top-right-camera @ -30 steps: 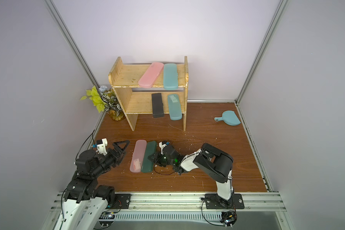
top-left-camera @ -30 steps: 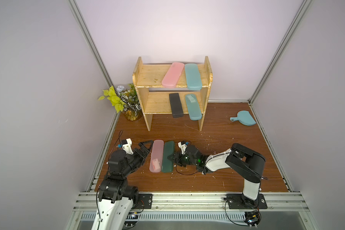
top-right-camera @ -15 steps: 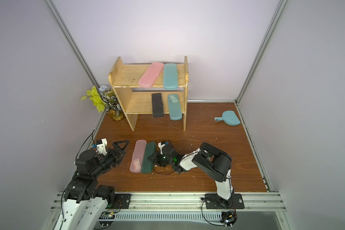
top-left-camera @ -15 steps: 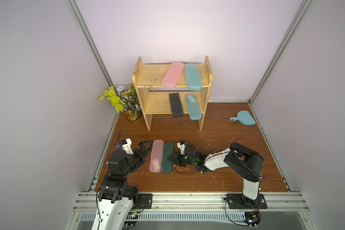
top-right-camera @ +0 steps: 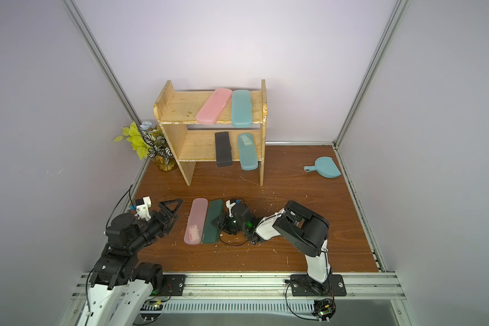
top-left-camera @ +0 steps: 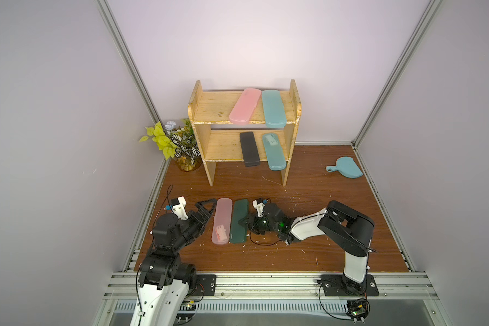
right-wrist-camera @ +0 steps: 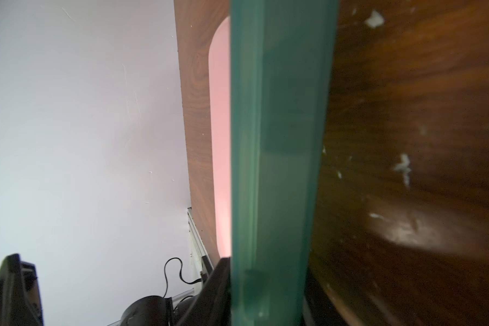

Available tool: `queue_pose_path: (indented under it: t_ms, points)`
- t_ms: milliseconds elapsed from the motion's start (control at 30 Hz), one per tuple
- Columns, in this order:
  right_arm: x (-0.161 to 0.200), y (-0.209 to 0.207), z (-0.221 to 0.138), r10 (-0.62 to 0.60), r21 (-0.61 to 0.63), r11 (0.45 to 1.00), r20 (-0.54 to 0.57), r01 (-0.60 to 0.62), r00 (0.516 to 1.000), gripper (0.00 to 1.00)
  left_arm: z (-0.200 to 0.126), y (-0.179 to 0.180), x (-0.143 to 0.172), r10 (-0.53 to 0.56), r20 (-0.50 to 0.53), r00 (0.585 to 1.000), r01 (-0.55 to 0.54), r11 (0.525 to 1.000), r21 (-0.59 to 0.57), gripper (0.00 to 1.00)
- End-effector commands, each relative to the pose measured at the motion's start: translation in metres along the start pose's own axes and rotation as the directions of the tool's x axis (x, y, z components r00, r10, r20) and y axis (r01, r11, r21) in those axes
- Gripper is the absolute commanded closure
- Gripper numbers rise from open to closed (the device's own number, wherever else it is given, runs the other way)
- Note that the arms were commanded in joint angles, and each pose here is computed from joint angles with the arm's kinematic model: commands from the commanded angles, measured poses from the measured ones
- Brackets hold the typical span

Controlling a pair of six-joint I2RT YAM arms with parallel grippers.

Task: Remove the pencil cases from the shelf
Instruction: Place the pencil case at the center of the board, then pick up the pencil case from the shelf.

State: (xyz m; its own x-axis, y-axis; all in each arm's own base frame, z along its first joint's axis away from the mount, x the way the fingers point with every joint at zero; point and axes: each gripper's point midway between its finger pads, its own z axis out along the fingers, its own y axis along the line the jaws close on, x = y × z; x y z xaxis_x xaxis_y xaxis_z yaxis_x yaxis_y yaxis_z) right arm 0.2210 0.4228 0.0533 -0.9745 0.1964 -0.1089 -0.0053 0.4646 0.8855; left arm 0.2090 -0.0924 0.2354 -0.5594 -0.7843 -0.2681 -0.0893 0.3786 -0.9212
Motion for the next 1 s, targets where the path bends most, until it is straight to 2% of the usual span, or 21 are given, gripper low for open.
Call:
queue_pose_path:
  t_ms: [0,167,367,433,567,733,967]
  points:
    - [-0.004,0.011,-0.004,-0.015,-0.02,1.0,0.008,0.015,1.0,0.47,0.0,0.004,0.001,0.001,0.002,1.0,-0.001,1.0,-0.015,0.01]
    - [-0.008,0.013,-0.019,-0.037,0.026,0.999,0.034,0.037,0.999,0.35,0.006,-0.003,-0.004,0.02,-0.002,1.0,-0.02,1.0,-0.016,0.01]
    - [-0.017,0.008,-0.055,-0.083,0.113,0.991,0.09,0.072,0.993,0.28,0.023,-0.027,-0.014,0.047,-0.021,0.999,-0.045,0.998,0.054,0.01]
    - [-0.021,0.008,-0.069,-0.114,0.147,0.984,0.111,0.097,0.987,0.22,0.03,-0.036,-0.017,0.047,-0.028,0.998,-0.045,0.995,0.086,0.01]
    - [-0.03,0.015,-0.101,-0.208,0.201,0.964,0.158,0.175,0.965,0.01,0.044,-0.048,-0.023,0.04,-0.042,0.998,-0.034,0.991,0.13,0.01]
    - [-0.044,0.031,-0.146,-0.257,0.164,0.962,0.262,0.219,0.93,0.01,0.062,-0.059,-0.033,0.019,-0.043,0.999,-0.012,0.986,0.166,0.01]
    - [-0.065,0.038,-0.221,-0.24,0.081,0.97,0.5,0.231,0.832,0.01,0.1,-0.081,-0.039,0.017,-0.061,0.998,-0.005,0.98,0.2,0.01]
